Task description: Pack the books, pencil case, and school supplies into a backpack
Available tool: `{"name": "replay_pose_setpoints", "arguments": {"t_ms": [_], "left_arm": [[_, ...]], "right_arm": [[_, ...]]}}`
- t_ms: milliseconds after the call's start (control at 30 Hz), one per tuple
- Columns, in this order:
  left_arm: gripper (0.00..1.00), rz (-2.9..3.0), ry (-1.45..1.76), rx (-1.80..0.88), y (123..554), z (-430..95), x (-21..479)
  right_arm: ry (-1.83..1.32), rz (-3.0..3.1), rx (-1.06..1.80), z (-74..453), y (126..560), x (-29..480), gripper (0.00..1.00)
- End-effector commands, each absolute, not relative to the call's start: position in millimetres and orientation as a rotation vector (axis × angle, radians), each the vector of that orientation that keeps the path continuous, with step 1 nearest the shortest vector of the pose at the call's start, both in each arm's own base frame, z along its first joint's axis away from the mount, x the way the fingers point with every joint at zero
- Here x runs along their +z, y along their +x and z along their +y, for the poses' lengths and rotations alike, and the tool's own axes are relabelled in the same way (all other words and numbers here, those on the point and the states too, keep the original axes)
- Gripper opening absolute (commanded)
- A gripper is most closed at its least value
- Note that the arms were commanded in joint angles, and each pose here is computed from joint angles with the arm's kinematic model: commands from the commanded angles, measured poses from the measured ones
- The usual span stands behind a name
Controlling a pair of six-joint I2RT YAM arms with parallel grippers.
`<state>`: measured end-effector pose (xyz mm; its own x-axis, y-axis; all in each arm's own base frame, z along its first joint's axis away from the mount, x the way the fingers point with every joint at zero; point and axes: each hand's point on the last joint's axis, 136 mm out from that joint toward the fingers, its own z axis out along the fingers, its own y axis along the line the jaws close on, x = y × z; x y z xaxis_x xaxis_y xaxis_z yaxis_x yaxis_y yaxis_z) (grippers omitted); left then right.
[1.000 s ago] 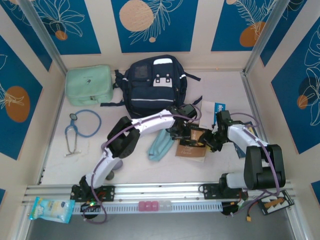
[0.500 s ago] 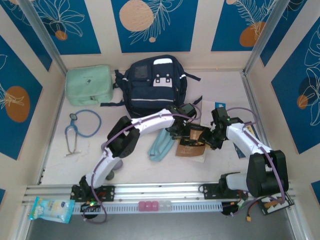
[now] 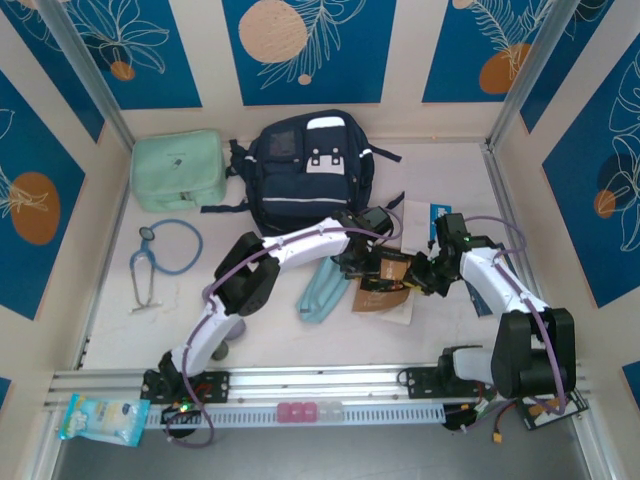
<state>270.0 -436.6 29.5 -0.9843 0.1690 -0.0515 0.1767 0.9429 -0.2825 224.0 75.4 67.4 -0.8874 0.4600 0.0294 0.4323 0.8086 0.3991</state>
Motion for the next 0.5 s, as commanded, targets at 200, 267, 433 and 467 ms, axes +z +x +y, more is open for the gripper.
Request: {"name": "replay_pose_setpoints", "arguments": {"t_ms": [200, 267, 433, 467], "left_arm": [[0.37, 3.114, 0.297, -0.372, 265, -430, -3], [0.37, 3.097, 0.304, -0.382, 267, -431, 2], [0.42, 2.981, 0.363, -0.577, 279, -449, 49], [0.44, 2.947, 0.377, -0.639, 282, -454, 65]], "right_arm": [[0.744, 2.898, 0.807, 88, 225, 67, 0.10], [0.745, 2.886, 0.792, 87, 226, 69, 0.01], [0.715, 2.786, 0.816, 84, 235, 94, 0.00], [0.704, 2.757, 0.842, 86, 238, 102, 0.00]]}}
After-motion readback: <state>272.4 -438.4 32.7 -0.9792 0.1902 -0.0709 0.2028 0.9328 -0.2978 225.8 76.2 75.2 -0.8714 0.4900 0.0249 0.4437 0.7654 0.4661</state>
